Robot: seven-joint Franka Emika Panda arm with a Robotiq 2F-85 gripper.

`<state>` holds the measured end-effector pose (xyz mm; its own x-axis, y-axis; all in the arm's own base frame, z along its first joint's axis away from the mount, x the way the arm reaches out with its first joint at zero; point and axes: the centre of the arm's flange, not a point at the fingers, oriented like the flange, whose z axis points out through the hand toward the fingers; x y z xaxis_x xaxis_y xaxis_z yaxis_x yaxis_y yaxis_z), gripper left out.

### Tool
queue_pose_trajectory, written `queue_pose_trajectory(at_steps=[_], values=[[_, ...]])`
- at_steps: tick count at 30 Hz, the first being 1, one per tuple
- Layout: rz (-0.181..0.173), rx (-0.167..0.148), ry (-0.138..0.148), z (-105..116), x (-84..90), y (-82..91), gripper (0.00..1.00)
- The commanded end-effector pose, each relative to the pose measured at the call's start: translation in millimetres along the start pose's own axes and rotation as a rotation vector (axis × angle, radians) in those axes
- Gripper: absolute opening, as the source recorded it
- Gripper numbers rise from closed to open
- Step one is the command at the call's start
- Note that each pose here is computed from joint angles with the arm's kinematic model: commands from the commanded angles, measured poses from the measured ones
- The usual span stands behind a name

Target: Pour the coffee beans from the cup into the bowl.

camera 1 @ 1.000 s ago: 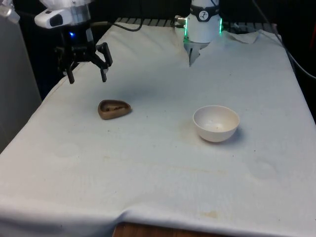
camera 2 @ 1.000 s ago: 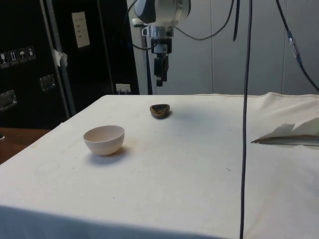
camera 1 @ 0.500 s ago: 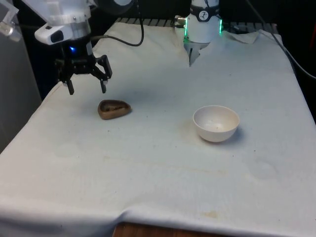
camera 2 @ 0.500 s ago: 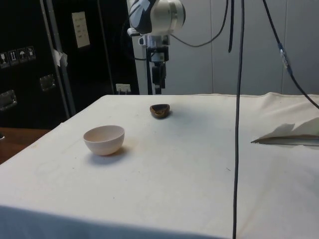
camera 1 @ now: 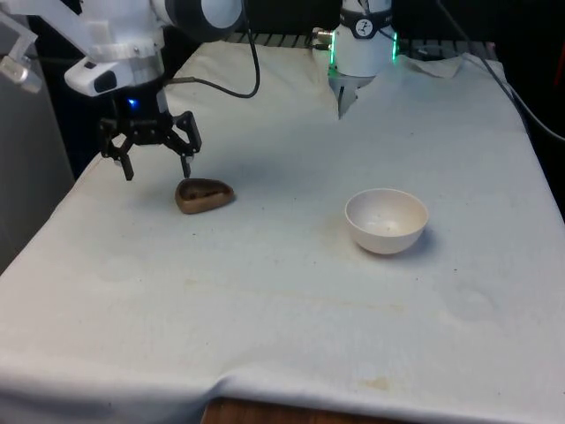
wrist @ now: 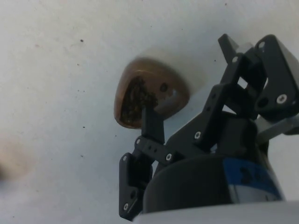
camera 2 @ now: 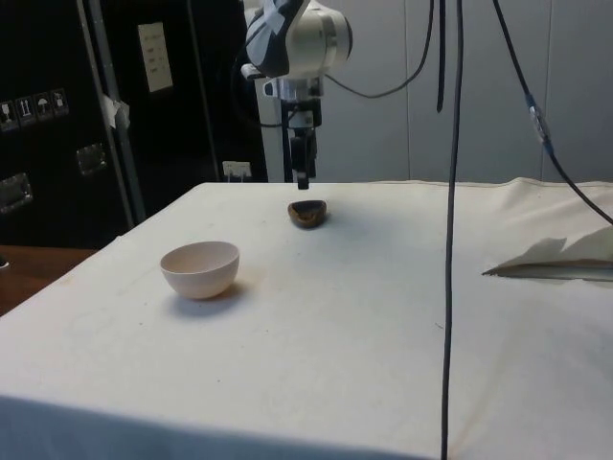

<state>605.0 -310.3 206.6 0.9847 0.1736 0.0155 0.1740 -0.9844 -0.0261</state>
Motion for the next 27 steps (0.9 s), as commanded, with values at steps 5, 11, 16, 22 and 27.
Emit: queue_pose_trajectory(at_steps=[5, 11, 16, 22, 27], values=[[-0.014, 0.0, 0.001, 8, 0.3, 0.1, 1.0], [-0.021, 0.004, -0.002, 13, -0.2, -0.3, 1.0], [-0.028, 0.001, 0.0, 19, -0.5, -0.3, 1.0], [-0.037, 0.0, 0.011, 25, -0.5, -0.4, 1.0], [-0.04, 0.004, 0.004, 28, -2.2, -0.4, 1.0]])
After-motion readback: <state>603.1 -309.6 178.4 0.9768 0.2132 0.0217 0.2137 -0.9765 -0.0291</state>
